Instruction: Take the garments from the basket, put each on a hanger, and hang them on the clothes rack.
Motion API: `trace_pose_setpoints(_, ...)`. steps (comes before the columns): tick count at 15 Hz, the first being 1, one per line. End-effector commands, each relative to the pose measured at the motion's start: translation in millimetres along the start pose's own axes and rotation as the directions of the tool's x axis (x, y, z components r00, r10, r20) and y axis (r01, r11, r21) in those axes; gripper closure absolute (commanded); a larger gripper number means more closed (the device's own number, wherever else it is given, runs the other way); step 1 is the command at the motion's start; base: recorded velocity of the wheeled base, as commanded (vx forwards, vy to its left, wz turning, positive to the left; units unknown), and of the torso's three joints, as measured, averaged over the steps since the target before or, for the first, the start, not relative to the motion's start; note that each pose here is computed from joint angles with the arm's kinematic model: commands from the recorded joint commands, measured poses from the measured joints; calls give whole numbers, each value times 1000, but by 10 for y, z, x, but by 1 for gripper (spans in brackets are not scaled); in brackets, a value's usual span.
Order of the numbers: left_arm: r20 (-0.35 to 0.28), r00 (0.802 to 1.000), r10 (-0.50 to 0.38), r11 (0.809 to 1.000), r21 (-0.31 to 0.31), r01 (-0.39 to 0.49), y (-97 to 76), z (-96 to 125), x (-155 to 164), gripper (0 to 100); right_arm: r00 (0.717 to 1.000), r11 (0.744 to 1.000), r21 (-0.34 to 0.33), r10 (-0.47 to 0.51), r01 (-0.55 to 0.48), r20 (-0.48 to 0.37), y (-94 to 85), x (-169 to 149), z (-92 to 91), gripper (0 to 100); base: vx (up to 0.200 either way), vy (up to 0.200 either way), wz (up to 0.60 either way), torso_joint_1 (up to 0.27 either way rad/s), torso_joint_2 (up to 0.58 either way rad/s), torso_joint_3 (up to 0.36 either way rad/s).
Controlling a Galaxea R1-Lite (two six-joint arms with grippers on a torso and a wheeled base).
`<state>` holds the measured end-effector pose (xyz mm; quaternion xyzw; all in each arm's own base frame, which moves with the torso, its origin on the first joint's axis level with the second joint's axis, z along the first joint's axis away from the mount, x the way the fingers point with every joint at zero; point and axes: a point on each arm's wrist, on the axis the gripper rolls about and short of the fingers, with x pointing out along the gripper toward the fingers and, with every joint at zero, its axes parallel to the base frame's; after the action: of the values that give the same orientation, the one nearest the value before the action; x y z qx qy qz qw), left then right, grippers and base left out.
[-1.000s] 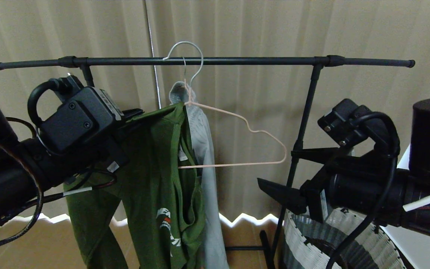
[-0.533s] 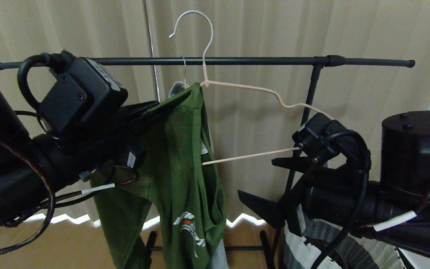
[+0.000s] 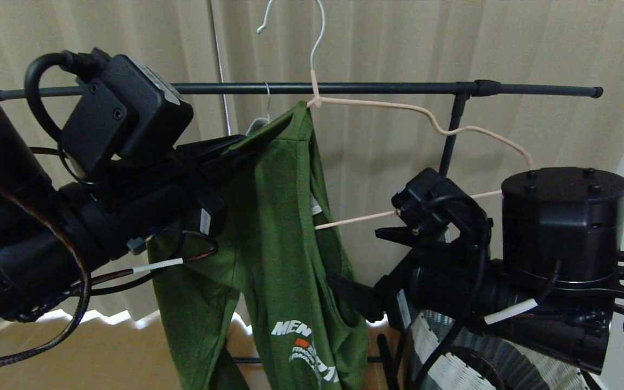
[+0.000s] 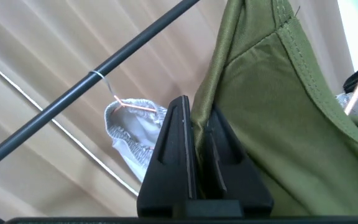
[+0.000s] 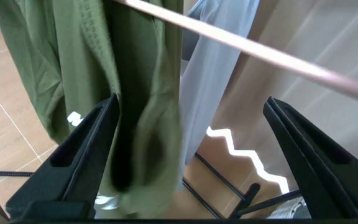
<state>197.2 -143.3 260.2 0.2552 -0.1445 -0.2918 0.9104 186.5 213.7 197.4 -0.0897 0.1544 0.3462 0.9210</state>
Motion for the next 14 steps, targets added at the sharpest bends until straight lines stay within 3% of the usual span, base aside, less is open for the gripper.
trace_pose_setpoints(1, 12, 1000, -11, 1000, -2, 11, -26, 29, -3, 100, 1000, 1000, -2, -3, 3, -24, 7, 74, -46, 0, 0, 0, 0, 0, 0, 0)
trace_pose_setpoints(5, 22, 1000, 3, 1000, -1, -3, 10, 57, -26, 100, 996, 998, 4, -61, 61, -64, -105, 55, -166, 0, 0, 0, 0, 0, 0, 0)
trace_pose_setpoints(10, 11, 998, 57, 998, 7, -57, 126, 18, -27, 100, 990, 994, 10, -106, 108, -97, -253, -236, -344, 0, 0, 0, 0, 0, 0, 0)
trace_pose_setpoints(14, 0, 998, 70, 997, 11, -70, 162, -9, -63, 100, 971, 974, 48, -215, 221, -99, -544, -413, -409, 0, 0, 0, 0, 0, 0, 0)
